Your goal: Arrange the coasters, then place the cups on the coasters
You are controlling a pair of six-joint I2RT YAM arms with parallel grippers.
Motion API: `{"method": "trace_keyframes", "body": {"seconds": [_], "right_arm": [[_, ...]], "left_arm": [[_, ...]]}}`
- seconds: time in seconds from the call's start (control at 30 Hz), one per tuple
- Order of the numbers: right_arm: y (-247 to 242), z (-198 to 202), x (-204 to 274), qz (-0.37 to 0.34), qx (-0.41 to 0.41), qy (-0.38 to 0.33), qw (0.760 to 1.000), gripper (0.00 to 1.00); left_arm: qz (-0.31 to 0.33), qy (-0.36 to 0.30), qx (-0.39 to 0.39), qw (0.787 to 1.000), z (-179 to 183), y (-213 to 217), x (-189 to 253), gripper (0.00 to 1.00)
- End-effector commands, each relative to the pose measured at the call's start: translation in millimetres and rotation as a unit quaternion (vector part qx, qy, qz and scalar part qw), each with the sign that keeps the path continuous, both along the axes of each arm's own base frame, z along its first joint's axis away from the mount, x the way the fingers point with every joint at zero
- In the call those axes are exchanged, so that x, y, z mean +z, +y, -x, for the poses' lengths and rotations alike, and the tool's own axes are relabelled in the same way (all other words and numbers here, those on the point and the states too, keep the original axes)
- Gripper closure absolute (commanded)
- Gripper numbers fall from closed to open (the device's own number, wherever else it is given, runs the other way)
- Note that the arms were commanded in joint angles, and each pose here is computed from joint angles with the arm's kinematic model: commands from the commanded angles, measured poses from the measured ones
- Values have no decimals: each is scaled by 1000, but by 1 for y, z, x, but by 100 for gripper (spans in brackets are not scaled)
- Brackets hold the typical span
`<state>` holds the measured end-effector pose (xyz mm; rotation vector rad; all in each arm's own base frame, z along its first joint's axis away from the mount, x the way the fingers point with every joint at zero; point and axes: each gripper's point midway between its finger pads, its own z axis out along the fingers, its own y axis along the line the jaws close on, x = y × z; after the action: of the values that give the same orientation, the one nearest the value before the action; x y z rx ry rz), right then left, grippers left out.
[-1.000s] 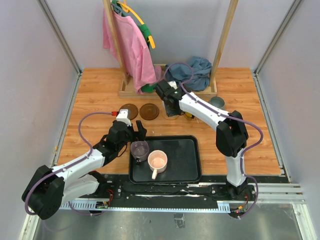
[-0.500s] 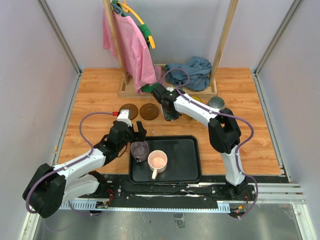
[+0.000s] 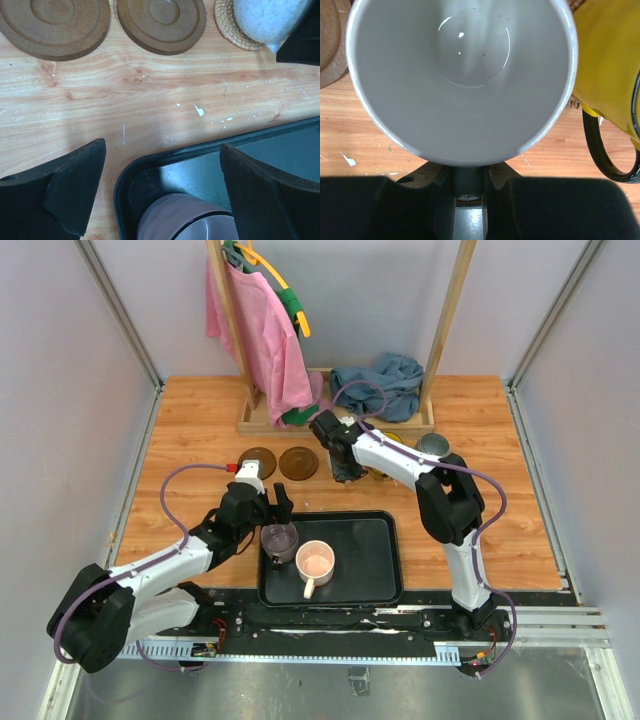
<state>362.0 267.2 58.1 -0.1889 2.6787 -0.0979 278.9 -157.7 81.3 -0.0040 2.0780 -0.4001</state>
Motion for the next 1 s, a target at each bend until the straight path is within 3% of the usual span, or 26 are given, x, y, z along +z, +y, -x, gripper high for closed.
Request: {"method": "trace_keyframes", "body": {"seconds": [0.0,0.53,0.87,0.97], "right_arm": [[3,-20,21,-25,-19,-50,998,99],[7,-19,20,-41,-10,-52,998,98],[3,-8,19,-38,-7,-35,999,50],[3,-6,19,-39,-8,-33,999,47]], "left_arm": [[4,-11,-5,1000,-4,-6,8,0],[6,-10,-3,1000,-3,-5,7,0],[6,-8,-5,1000,-3,-6,5,0],[8,-8,-6,1000,-3,-6,5,0]]}}
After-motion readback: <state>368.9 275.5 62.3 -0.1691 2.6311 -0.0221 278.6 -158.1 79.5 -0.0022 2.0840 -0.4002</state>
